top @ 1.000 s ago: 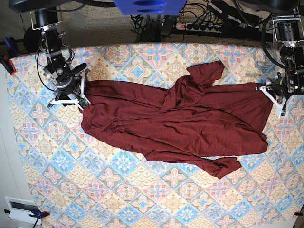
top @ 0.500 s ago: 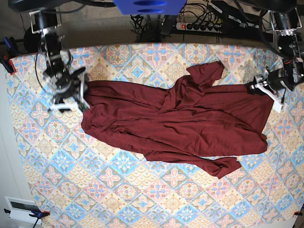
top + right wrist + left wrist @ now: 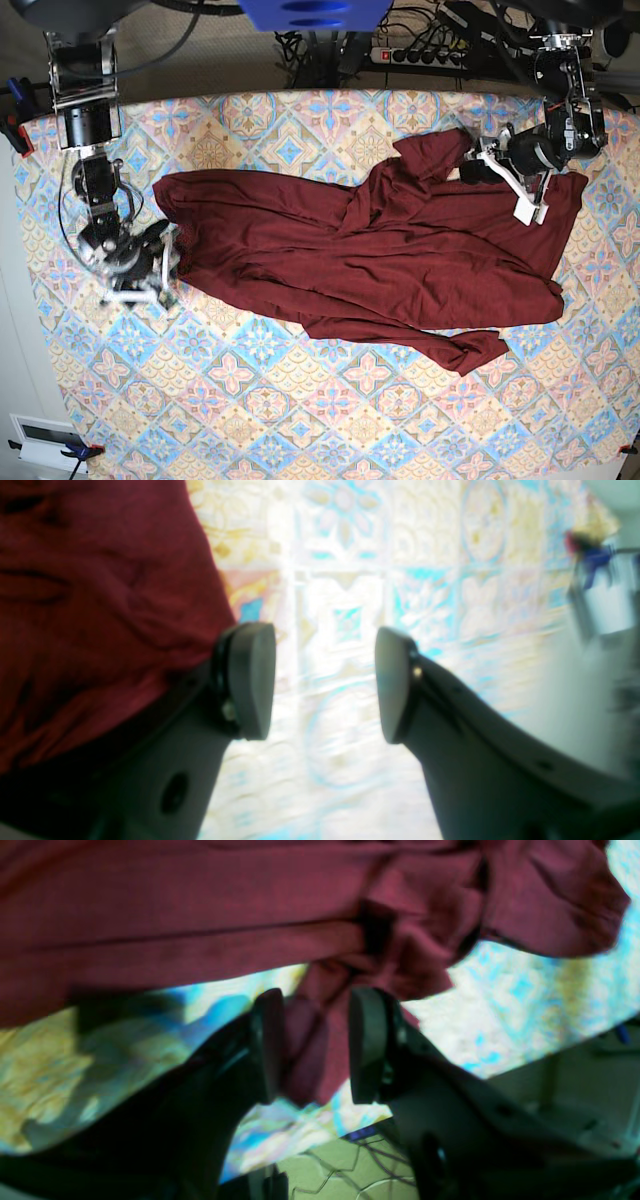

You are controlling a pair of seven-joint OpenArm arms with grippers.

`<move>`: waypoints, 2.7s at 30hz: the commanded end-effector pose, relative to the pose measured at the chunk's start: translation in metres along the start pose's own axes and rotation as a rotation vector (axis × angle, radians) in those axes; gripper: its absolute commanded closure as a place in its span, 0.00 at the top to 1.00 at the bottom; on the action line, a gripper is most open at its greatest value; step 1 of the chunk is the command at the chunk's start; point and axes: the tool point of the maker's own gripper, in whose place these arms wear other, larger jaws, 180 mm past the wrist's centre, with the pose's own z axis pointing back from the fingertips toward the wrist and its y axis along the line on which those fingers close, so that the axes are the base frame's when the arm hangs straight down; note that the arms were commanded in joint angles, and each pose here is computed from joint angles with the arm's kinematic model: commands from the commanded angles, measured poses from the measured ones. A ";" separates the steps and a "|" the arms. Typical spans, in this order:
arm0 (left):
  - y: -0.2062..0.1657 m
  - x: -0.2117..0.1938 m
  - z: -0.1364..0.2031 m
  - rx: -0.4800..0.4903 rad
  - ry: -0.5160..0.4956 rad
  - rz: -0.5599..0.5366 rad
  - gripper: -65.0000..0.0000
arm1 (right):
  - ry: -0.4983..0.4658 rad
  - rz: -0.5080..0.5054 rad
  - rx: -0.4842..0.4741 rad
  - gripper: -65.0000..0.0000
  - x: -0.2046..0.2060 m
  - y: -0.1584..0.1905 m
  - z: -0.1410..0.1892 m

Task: Layout the t-shirt on the table in an organized manner, then fold the t-shirt properly
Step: 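Release the shirt with the right gripper and slide it along the hem, then grasp the shirt's shoulder edge with the left gripper and lift it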

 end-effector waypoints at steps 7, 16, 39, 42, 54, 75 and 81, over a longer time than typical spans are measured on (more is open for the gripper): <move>-0.005 0.006 0.003 -0.015 -0.022 -0.010 0.33 | -0.108 -0.147 0.034 0.46 0.029 -0.025 -0.004; -0.009 0.003 -0.001 -0.027 -0.021 0.006 0.33 | -0.095 -0.170 0.051 0.46 0.022 -0.020 -0.009; -0.008 0.004 -0.001 -0.027 -0.024 0.006 0.33 | -0.051 -0.239 0.183 0.00 0.009 0.000 -0.032; -0.008 0.003 -0.001 -0.027 -0.024 0.007 0.33 | -0.135 -0.240 0.138 0.02 0.038 -0.028 -0.028; -0.007 -0.003 -0.001 -0.025 -0.012 0.013 0.33 | -0.249 -0.519 -0.062 0.00 0.032 -0.117 -0.019; -0.047 -0.026 -0.023 -0.123 0.087 -0.067 0.34 | -0.198 -0.439 -0.340 0.27 0.020 -0.182 0.004; -0.061 0.001 -0.029 -0.155 0.007 -0.066 0.34 | -0.174 -0.349 -0.329 0.27 0.016 -0.150 0.012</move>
